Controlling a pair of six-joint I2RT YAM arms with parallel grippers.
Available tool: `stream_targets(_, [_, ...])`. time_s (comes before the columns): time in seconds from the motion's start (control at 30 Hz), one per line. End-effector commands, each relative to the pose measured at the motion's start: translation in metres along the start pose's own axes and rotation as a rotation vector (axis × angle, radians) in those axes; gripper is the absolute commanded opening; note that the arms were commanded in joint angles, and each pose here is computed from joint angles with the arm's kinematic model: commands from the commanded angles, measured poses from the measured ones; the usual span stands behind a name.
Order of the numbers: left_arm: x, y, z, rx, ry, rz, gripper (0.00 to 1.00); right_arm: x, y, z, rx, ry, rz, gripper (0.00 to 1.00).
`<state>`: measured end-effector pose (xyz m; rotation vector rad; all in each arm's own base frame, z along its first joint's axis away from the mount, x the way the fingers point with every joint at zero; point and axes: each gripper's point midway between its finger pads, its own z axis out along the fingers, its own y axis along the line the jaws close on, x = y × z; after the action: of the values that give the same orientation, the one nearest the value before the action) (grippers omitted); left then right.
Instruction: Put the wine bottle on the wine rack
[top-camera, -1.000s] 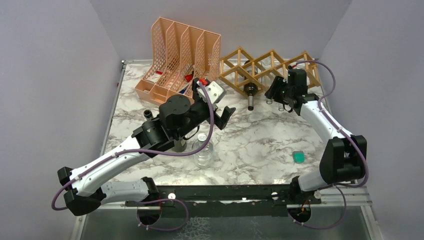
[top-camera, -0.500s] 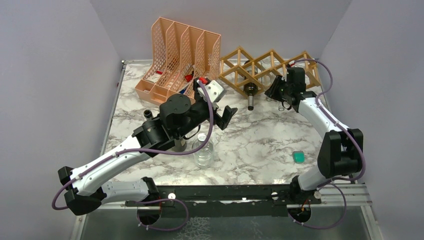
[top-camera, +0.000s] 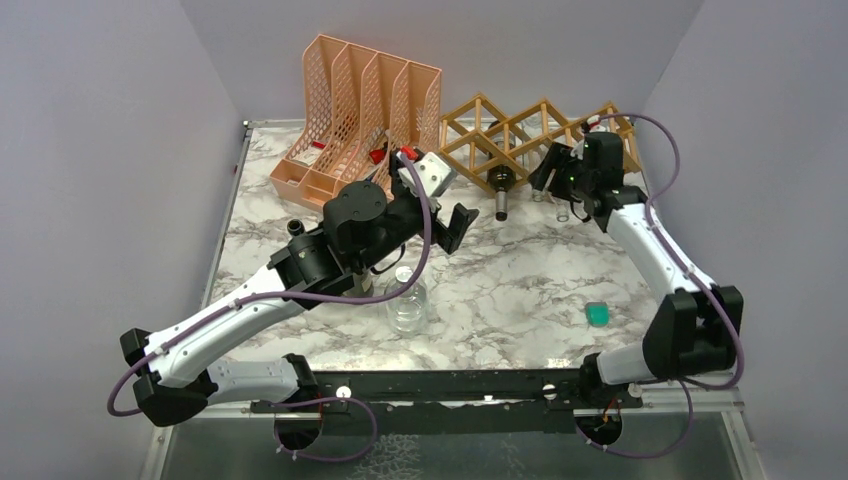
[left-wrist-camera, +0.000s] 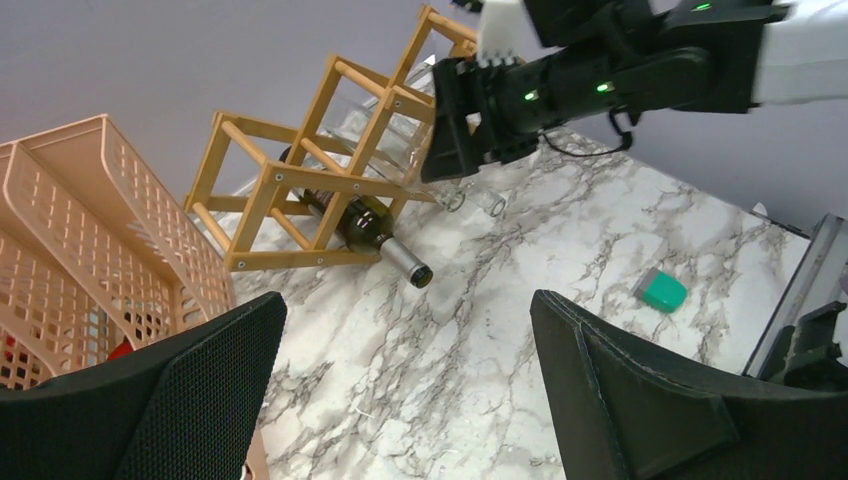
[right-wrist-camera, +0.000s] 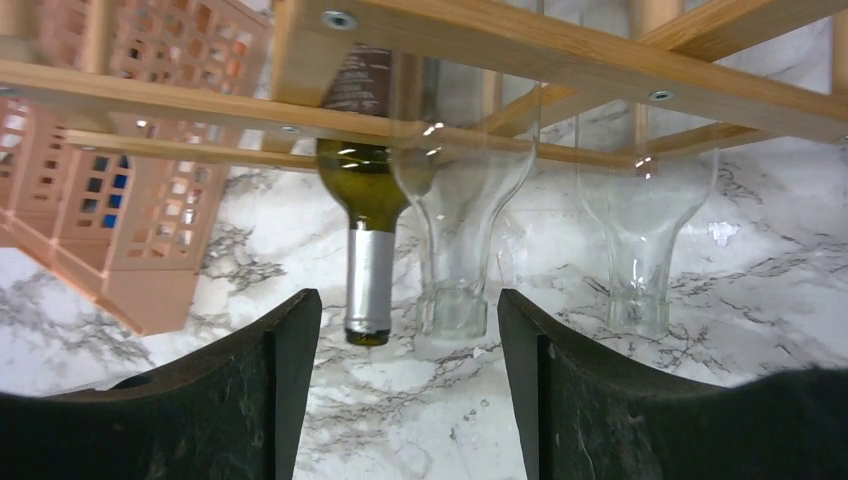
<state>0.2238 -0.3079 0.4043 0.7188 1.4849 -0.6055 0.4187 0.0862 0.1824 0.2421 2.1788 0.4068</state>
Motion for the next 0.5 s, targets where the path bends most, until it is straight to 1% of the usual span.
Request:
stream_targets(0.0, [-0.014,0.020,-0.006,-0.104,-0.024,0.006,0.99,-0.016,0.013,-0.044,-0.042,-0.073,-0.026,0.68])
stream_targets(0.03, [-0.016,0.025,-0.007,-0.130,-0.029,0.013,0.99,-0.014,0.018,-0.052,-0.072,-0.080,-0.034,0.68])
stream_targets(0.1, [-0.034,0.035,-0.011,-0.183,-0.072,0.018,0.99,-0.015,0.035,-0.066,-0.171,-0.101,-0.062,0.67])
stream_targets(0.3, [-0.078,0.057,-0.031,-0.283,-0.208,-0.004,0.99,-0.003,0.113,-0.105,-0.597,-0.099,-0.165,0.65])
stream_targets(0.4, [-0.092,0.063,-0.042,-0.304,-0.259,-0.023,0.99,0.016,0.157,-0.115,-0.739,-0.091,-0.235,0.65])
stream_targets(0.47, [-0.098,0.065,-0.049,-0.309,-0.281,-0.034,0.99,0.029,0.187,-0.118,-0.796,-0.099,-0.287,0.65])
